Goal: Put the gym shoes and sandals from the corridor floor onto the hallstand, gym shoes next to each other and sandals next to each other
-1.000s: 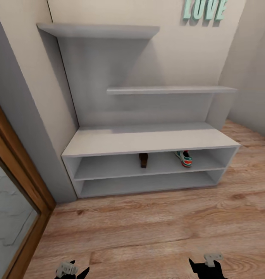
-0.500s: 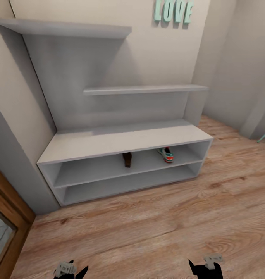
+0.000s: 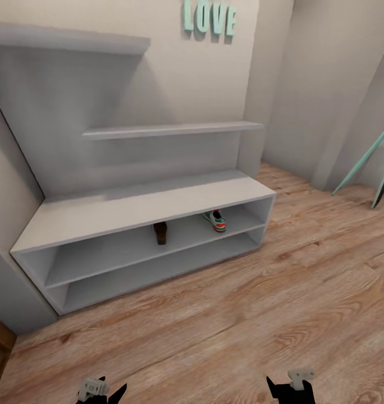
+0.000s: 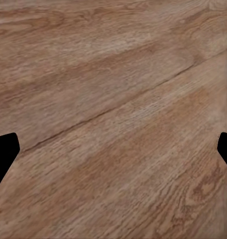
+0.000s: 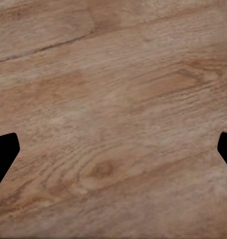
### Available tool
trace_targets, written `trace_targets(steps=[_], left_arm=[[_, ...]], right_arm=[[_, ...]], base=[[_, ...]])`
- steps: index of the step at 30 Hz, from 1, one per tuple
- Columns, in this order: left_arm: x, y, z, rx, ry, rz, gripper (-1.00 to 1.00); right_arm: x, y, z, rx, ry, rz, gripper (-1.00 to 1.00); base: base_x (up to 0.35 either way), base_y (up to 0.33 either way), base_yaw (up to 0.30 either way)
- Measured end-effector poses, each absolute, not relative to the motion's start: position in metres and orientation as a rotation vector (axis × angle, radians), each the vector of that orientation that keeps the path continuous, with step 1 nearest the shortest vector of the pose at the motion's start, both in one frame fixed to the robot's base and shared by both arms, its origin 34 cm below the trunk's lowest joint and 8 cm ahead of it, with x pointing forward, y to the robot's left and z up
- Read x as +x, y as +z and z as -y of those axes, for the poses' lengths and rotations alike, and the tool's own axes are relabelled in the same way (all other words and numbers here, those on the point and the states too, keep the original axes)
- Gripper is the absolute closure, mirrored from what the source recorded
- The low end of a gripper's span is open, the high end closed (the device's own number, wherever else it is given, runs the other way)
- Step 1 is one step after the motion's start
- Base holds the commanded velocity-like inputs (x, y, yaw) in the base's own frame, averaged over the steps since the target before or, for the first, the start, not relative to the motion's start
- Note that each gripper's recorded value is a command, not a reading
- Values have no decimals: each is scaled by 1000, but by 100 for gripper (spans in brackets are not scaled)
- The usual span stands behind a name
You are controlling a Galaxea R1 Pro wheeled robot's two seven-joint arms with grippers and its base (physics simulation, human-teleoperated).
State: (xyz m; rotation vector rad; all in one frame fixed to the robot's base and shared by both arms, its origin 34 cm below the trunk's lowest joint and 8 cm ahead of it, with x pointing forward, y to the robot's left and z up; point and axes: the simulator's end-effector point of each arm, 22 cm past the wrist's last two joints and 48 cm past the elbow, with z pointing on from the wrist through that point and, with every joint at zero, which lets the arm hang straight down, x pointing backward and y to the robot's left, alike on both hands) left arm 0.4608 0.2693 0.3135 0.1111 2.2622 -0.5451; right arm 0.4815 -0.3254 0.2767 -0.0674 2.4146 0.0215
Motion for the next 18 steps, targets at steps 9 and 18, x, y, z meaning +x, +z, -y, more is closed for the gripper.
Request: trace_targets(steps=[9,18], left_arm=[[461,313,-269,111,-546,-2262,-100],[461,314,-269,112,-545,-2260,-100]], right_arm=[[481,276,325,-67,22,-2415,-100],[481,276,325,-67,23,-2415,-100]], base=[[0,0,-300],[0,0,-300]])
